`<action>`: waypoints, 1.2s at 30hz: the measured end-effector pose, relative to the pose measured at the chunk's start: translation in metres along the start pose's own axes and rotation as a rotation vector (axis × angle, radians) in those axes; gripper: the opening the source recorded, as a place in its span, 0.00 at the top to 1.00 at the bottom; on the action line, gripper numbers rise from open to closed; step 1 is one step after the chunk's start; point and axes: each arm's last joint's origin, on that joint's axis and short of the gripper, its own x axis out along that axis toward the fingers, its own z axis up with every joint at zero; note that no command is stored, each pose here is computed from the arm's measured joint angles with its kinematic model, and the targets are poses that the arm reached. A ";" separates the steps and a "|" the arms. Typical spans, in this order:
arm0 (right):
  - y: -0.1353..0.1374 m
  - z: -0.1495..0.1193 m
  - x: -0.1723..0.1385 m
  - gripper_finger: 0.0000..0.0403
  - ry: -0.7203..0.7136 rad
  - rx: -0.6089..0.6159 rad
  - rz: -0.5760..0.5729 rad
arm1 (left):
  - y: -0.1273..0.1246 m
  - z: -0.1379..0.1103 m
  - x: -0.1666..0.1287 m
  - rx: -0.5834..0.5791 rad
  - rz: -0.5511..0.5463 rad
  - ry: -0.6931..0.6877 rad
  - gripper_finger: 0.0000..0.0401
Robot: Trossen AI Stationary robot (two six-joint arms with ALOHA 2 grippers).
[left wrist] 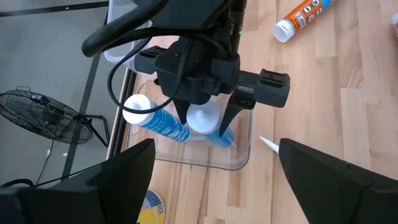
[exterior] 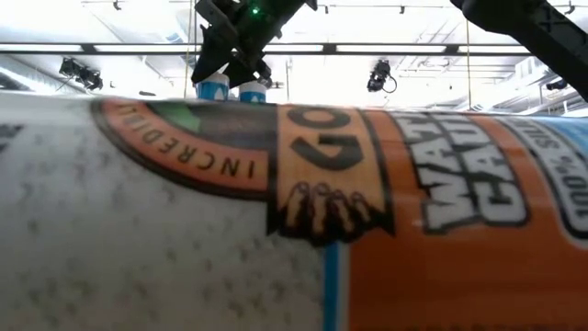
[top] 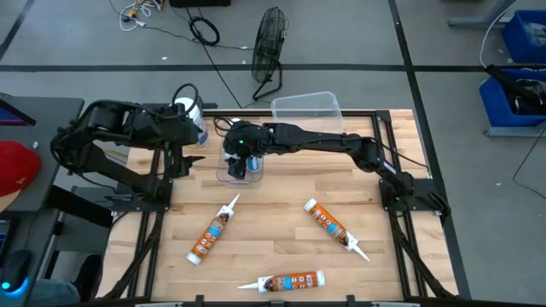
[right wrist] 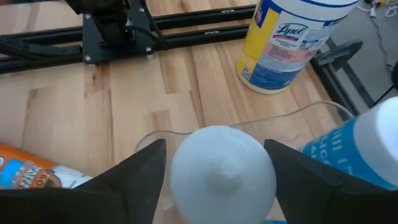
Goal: Pick & place silicon tubes, Sealant and Lysol wipes
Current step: Put the blue sealant into the transparent bin, then put the top left orange sealant into the white bin
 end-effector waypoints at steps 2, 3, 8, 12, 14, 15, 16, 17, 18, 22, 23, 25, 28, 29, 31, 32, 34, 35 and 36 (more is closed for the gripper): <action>-0.001 0.001 -0.003 0.32 -0.002 -0.009 -0.014 | 0.000 0.000 0.000 -0.001 0.000 0.000 0.13; -0.001 0.003 -0.008 0.32 -0.007 -0.010 -0.017 | 0.000 0.000 0.000 -0.001 0.000 0.000 0.13; -0.006 0.016 -0.048 0.32 -0.057 -0.006 -0.047 | 0.000 -0.001 0.000 -0.001 0.000 0.008 0.13; -0.008 0.022 -0.086 0.32 -0.072 0.002 -0.067 | 0.000 -0.001 0.000 -0.007 0.000 0.009 0.13; -0.007 0.023 -0.109 0.32 -0.077 0.007 -0.063 | 0.000 -0.001 0.000 -0.022 -0.003 0.014 0.13; -0.005 0.022 -0.119 0.32 -0.058 0.005 -0.060 | 0.000 -0.002 0.000 -0.025 -0.008 0.020 0.13; -0.001 0.020 -0.132 0.32 -0.046 0.007 -0.051 | -0.001 -0.003 0.000 -0.033 -0.014 0.028 0.13; 0.003 0.018 -0.142 0.33 -0.031 0.003 -0.042 | -0.001 -0.003 0.000 -0.046 -0.019 0.033 0.13; 0.007 0.015 -0.152 0.34 -0.005 0.001 -0.033 | -0.001 -0.004 0.000 -0.062 -0.022 0.042 0.13; 0.029 -0.003 -0.189 0.39 0.108 -0.038 -0.085 | -0.003 -0.008 0.007 -0.141 -0.017 0.077 0.13; 0.035 -0.008 -0.197 0.40 0.136 -0.045 -0.118 | -0.004 -0.009 0.010 -0.161 -0.015 0.092 0.13; 0.048 -0.017 -0.215 0.44 0.163 -0.045 -0.153 | -0.007 -0.013 0.019 -0.198 -0.009 0.131 0.13; 0.071 -0.031 -0.233 0.48 0.203 -0.038 -0.180 | -0.017 -0.020 0.037 -0.239 -0.002 0.212 0.13; 0.079 -0.035 -0.237 0.50 0.209 -0.041 -0.187 | -0.021 -0.023 0.044 -0.253 0.001 0.240 0.13; 0.094 -0.043 -0.244 0.52 0.208 -0.054 -0.195 | -0.030 -0.030 0.057 -0.290 -0.002 0.302 0.13; 0.102 -0.045 -0.246 0.53 0.194 -0.061 -0.197 | -0.035 -0.034 0.062 -0.312 -0.003 0.331 0.13; 0.116 -0.053 -0.248 0.54 0.189 -0.095 -0.208 | -0.044 -0.040 0.076 -0.386 0.014 0.369 0.13; 0.123 -0.058 -0.247 0.55 0.189 -0.113 -0.224 | -0.047 -0.043 0.082 -0.433 0.023 0.383 0.13; 0.129 -0.063 -0.244 0.55 0.195 -0.132 -0.246 | -0.051 -0.046 0.088 -0.479 0.027 0.402 0.13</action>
